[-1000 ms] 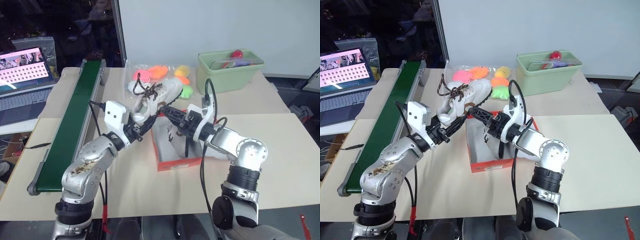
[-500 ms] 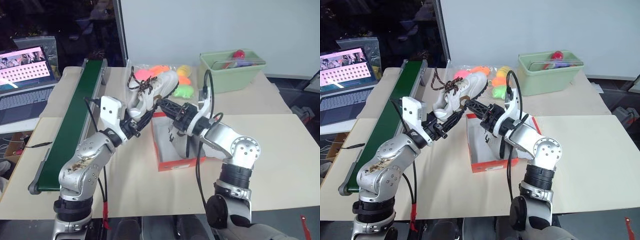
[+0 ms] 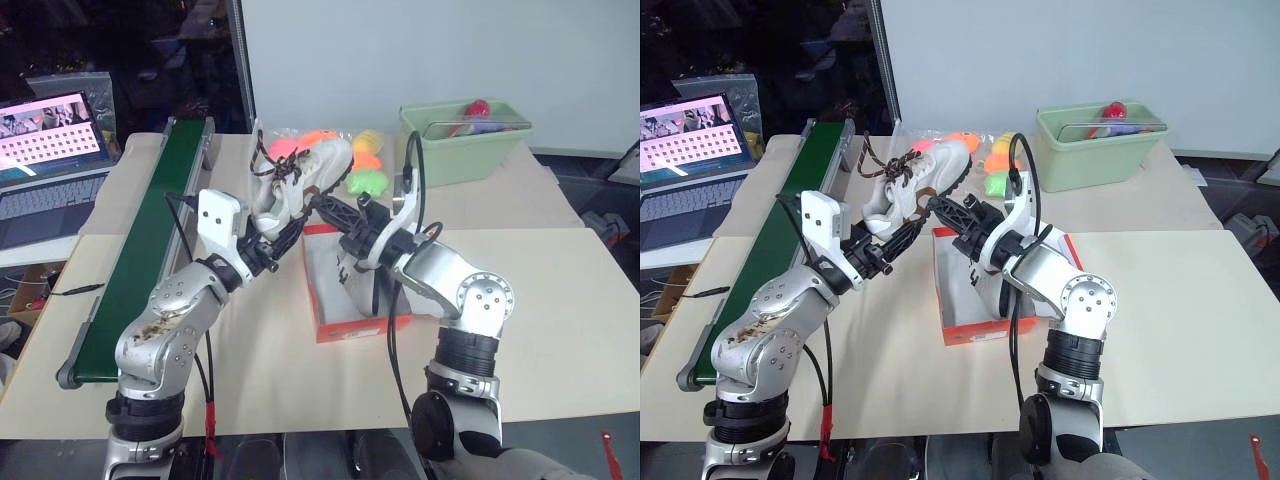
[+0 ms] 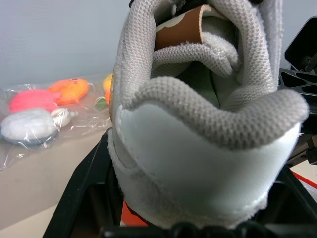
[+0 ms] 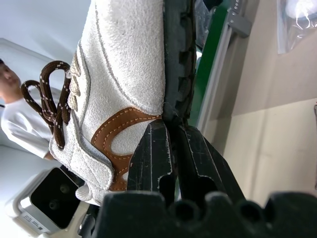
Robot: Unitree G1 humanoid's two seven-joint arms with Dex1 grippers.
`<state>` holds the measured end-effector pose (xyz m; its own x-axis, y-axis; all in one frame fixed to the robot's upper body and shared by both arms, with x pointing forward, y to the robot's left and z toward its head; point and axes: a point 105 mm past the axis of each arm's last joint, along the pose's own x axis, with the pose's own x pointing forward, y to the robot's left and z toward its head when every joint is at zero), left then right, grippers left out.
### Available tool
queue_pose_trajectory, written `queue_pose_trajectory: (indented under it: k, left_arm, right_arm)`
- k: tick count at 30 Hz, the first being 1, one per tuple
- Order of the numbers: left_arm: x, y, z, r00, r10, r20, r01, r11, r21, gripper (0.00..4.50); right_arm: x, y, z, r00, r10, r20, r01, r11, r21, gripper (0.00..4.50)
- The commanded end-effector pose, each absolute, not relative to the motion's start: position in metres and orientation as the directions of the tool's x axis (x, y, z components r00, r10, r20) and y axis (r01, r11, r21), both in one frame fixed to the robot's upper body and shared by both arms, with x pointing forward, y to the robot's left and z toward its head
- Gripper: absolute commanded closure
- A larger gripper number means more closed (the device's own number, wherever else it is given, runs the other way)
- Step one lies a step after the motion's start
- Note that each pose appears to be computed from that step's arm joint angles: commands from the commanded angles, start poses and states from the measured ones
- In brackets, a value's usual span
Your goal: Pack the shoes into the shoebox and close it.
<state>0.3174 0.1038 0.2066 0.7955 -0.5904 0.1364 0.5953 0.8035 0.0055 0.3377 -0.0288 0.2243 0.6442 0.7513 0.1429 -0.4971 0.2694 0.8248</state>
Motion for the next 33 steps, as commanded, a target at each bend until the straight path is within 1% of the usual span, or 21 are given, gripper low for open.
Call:
queue_pose_trajectory:
  k: [1, 10, 15, 23, 25, 26, 27, 28, 29, 33]
  left_arm:
    - [0.297, 0.07, 0.204, 0.66, -0.741, 0.125, 0.747, 0.665, 0.001, 2.06]
    - [0.297, 0.069, 0.204, 0.651, -0.75, 0.117, 0.755, 0.655, 0.001, 2.06]
    - [0.297, 0.069, 0.2, 0.648, -0.756, 0.096, 0.759, 0.651, 0.012, 2.06]
    - [0.298, 0.069, 0.198, 0.654, -0.751, 0.087, 0.753, 0.658, 0.025, 2.06]
    - [0.298, 0.069, 0.199, 0.652, -0.752, 0.096, 0.753, 0.657, 0.03, 1.14]
    - [0.297, 0.069, 0.199, 0.651, -0.753, 0.098, 0.754, 0.656, 0.038, 1.05]
    - [0.297, 0.069, 0.199, 0.649, -0.754, 0.097, 0.755, 0.655, 0.04, 0.63]
    - [0.297, 0.068, 0.199, 0.646, -0.757, 0.093, 0.757, 0.652, 0.043, 0.29]
    - [0.296, 0.068, 0.199, 0.644, -0.759, 0.091, 0.759, 0.649, 0.045, 0.11]
    - [0.298, 0.069, 0.197, 0.651, -0.754, 0.085, 0.754, 0.655, 0.036, 0.11]
  right_arm:
    - [0.33, -0.026, 0.26, 0.624, 0.722, 0.297, -0.578, 0.171, 0.798, 4.48]
    - [0.329, -0.026, 0.263, 0.631, 0.707, 0.319, -0.586, 0.165, 0.793, 4.48]
    - [0.326, -0.021, 0.26, 0.622, 0.722, 0.303, -0.597, 0.186, 0.781, 4.48]
    - [0.329, -0.026, 0.257, 0.644, 0.708, 0.291, -0.586, 0.211, 0.782, 4.48]
    - [0.33, -0.027, 0.256, 0.648, 0.706, 0.287, -0.584, 0.218, 0.782, 4.5]
    - [0.33, -0.027, 0.256, 0.651, 0.703, 0.288, -0.582, 0.218, 0.783, 4.5]
    - [0.33, -0.028, 0.256, 0.652, 0.702, 0.286, -0.581, 0.22, 0.784, 4.5]
    - [0.33, -0.028, 0.255, 0.655, 0.7, 0.286, -0.579, 0.222, 0.784, 4.5]
    - [0.33, -0.028, 0.255, 0.657, 0.698, 0.285, -0.579, 0.224, 0.784, 4.5]
    - [0.333, -0.032, 0.256, 0.673, 0.681, 0.289, -0.571, 0.229, 0.789, 4.5]
